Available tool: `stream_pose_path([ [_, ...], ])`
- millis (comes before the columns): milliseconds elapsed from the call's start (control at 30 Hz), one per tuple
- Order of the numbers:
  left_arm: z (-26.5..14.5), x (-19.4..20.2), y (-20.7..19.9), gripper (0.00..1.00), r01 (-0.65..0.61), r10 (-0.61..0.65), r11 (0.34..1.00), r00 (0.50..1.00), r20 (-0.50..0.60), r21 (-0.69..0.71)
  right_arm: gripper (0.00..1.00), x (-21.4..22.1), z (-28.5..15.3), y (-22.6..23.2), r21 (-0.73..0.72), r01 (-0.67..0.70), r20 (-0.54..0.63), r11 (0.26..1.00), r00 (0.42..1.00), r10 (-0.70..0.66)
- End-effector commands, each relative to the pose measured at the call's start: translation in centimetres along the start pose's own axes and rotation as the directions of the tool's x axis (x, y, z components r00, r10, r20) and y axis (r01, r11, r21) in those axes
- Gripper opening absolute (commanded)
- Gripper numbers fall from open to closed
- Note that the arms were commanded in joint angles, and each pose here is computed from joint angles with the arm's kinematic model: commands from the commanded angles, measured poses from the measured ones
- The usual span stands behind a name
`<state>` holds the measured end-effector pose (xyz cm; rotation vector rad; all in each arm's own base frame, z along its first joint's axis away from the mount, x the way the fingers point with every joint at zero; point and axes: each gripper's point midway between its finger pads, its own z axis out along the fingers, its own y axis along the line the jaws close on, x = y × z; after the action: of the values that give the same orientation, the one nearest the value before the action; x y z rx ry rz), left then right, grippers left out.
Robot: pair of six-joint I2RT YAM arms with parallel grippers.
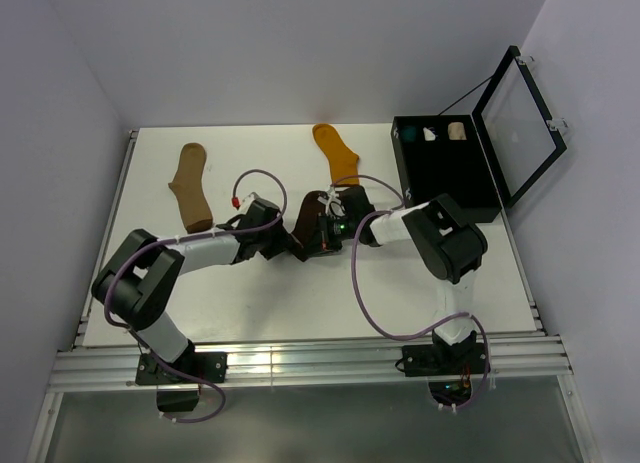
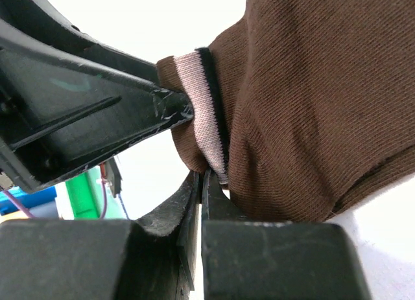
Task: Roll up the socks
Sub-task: Roll the sock at the center of the board.
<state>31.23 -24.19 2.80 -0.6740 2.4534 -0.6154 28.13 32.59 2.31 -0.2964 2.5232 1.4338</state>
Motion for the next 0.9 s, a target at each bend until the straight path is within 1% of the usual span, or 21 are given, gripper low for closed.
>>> stream_pose_path([
  [0, 0.8, 0.6, 2.5, 0.46, -0.006, 0.004, 0.994, 1.0, -0.01, -0.112, 0.0, 0.3, 0.0, -2.4, 0.15, 0.032, 0.008, 0.988, 0.999, -0.033],
  [67, 0.9, 0.8, 3.0, 0.43, -0.005, 0.002, 0.992, 1.0, -0.02, -0.13, 0.0, 0.3, -0.1, -2.0, 0.159, 0.052, 0.011, 0.986, 0.998, -0.054],
  [133, 0.8, 0.8, 3.4, 0.37, -0.004, 0.001, 0.99, 1.0, -0.024, -0.143, 0.0, 0.0, -0.3, -1.5, 0.166, 0.081, 0.023, 0.983, 0.996, -0.086],
  [167, 0.8, 0.8, 3.4, 0.35, -0.005, 0.001, 0.989, 1.0, -0.027, -0.146, 0.01, -0.1, -0.4, -1.3, 0.166, 0.088, 0.025, 0.982, 0.995, -0.093],
  [200, 0.8, 0.8, 3.5, 0.3, -0.005, 0.001, 0.989, 1.0, -0.028, -0.148, 0.03, -0.1, -0.6, -1.1, 0.172, 0.1, 0.028, 0.98, 0.994, -0.107],
  [233, 0.8, 0.8, 3.4, 0.29, -0.007, 0.003, 0.989, 1.0, -0.029, -0.15, 0.04, -0.6, -0.8, -0.3, 0.181, 0.127, 0.046, 0.975, 0.989, -0.137],
  [267, 0.8, 0.9, 3.6, 0.27, -0.014, 0.009, 0.988, 0.999, -0.035, -0.152, 0.06, -0.9, -1.0, -0.1, 0.198, 0.143, 0.058, 0.97, 0.986, -0.157],
  [300, 0.8, 0.9, 3.5, 0.23, -0.016, 0.01, 0.988, 0.999, -0.04, -0.152, 0.11, -0.8, -1.2, -0.1, 0.219, 0.17, 0.056, 0.961, 0.981, -0.186],
  [367, 0.8, 0.9, 3.4, 0.22, -0.033, 0.025, 0.987, 0.999, -0.048, -0.156, 0.19, -1.7, -1.8, 1.2, 0.264, 0.234, 0.095, 0.936, 0.959, -0.267],
  [400, 0.9, 0.8, 3.4, 0.22, -0.04, 0.032, 0.987, 0.998, -0.052, -0.157, 0.28, -2.0, -2.0, 1.5, 0.287, 0.275, 0.101, 0.917, 0.944, -0.315],
  [433, 0.8, 0.9, 3.3, 0.22, -0.05, 0.041, 0.987, 0.997, -0.059, -0.153, 0.34, -2.4, -2.6, 2.3, 0.311, 0.308, 0.123, 0.899, 0.925, -0.36],
  [467, 0.8, 0.9, 3.4, 0.22, -0.07, 0.059, 0.985, 0.996, -0.068, -0.157, 0.39, -2.7, -2.7, 2.2, 0.373, 0.333, 0.137, 0.866, 0.903, -0.406],
  [500, 0.8, 0.8, 3.1, 0.22, -0.081, 0.071, 0.986, 0.995, -0.071, -0.147, 0.47, -3.0, -3.0, 2.2, 0.413, 0.375, 0.136, 0.83, 0.876, -0.464],
  [533, 0.7, 1.0, 3.1, 0.22, -0.092, 0.08, 0.985, 0.993, -0.089, -0.145, 0.5, -3.1, -3.4, 2.8, 0.434, 0.404, 0.142, 0.805, 0.852, -0.504],
  [567, 0.7, 0.9, 3.2, 0.22, -0.117, 0.104, 0.983, 0.99, -0.098, -0.143, 0.52, -3.1, -3.4, 3.1, 0.454, 0.429, 0.14, 0.781, 0.831, -0.538],
  [600, 0.8, 0.6, 2.9, 0.22, -0.126, 0.113, 0.983, 0.989, -0.099, -0.136, 0.55, -3.3, -3.3, 3.6, 0.491, 0.475, 0.134, 0.731, 0.788, -0.601],
  [633, 0.7, 0.5, 3.0, 0.22, -0.137, 0.123, 0.981, 0.987, -0.104, -0.137, 0.56, -3.1, -3.4, 3.9, 0.503, 0.496, 0.13, 0.707, 0.766, -0.63],
  [667, 0.7, 0.4, 3.1, 0.22, -0.157, 0.142, 0.978, 0.983, -0.116, -0.134, 0.57, -3.3, -3.3, 4.2, 0.519, 0.528, 0.125, 0.672, 0.731, -0.671],
  [767, 0.6, 0.1, 3.1, 0.21, -0.188, 0.172, 0.974, 0.976, -0.133, -0.123, 0.58, -2.6, -2.7, 4.8, 0.543, 0.576, 0.104, 0.611, 0.675, -0.73],
  [800, 0.6, -0.1, 3.1, 0.21, -0.191, 0.174, 0.974, 0.975, -0.136, -0.119, 0.58, -2.8, -2.5, 5.2, 0.548, 0.599, 0.102, 0.583, 0.645, -0.758],
  [867, 0.5, -0.4, 3.3, 0.22, -0.198, 0.181, 0.973, 0.973, -0.14, -0.115, 0.58, -2.3, -1.9, 5.1, 0.563, 0.618, 0.08, 0.548, 0.62, -0.78],
])
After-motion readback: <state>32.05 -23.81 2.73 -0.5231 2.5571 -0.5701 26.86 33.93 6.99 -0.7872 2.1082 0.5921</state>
